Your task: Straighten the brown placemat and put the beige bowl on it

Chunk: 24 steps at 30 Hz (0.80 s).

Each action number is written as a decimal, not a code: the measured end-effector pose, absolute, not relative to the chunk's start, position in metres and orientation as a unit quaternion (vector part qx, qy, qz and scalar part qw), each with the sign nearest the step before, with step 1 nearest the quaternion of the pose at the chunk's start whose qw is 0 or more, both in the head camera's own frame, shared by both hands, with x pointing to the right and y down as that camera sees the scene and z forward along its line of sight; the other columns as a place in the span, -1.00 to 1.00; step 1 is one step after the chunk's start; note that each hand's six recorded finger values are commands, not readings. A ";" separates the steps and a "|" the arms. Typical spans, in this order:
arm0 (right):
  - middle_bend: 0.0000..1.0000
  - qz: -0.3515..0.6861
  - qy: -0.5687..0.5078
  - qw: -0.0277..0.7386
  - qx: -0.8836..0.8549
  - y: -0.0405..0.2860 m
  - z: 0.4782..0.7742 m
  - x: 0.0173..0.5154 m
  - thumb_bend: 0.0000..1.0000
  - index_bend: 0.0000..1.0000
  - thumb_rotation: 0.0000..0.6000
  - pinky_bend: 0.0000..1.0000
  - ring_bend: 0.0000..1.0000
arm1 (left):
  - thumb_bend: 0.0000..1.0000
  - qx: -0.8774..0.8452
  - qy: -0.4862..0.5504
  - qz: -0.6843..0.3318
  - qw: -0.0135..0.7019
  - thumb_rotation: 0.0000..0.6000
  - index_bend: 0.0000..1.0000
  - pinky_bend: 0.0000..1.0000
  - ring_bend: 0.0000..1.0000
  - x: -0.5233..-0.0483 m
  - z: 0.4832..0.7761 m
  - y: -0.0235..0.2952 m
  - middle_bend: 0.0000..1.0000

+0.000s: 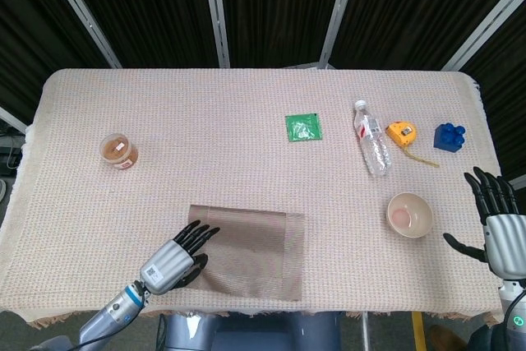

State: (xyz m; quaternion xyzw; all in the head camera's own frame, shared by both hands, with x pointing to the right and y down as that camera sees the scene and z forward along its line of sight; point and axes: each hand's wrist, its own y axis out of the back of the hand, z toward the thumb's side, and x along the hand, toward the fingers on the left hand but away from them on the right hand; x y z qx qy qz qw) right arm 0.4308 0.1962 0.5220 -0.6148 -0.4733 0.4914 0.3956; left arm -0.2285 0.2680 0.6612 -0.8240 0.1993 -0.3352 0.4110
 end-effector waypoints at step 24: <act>-1.00 0.510 -0.469 0.405 -0.596 0.194 0.527 0.435 -1.00 -1.00 1.00 -1.00 -1.00 | 0.03 -0.723 0.428 -0.468 0.274 1.00 0.34 -1.00 -1.00 -0.267 0.670 0.027 -1.00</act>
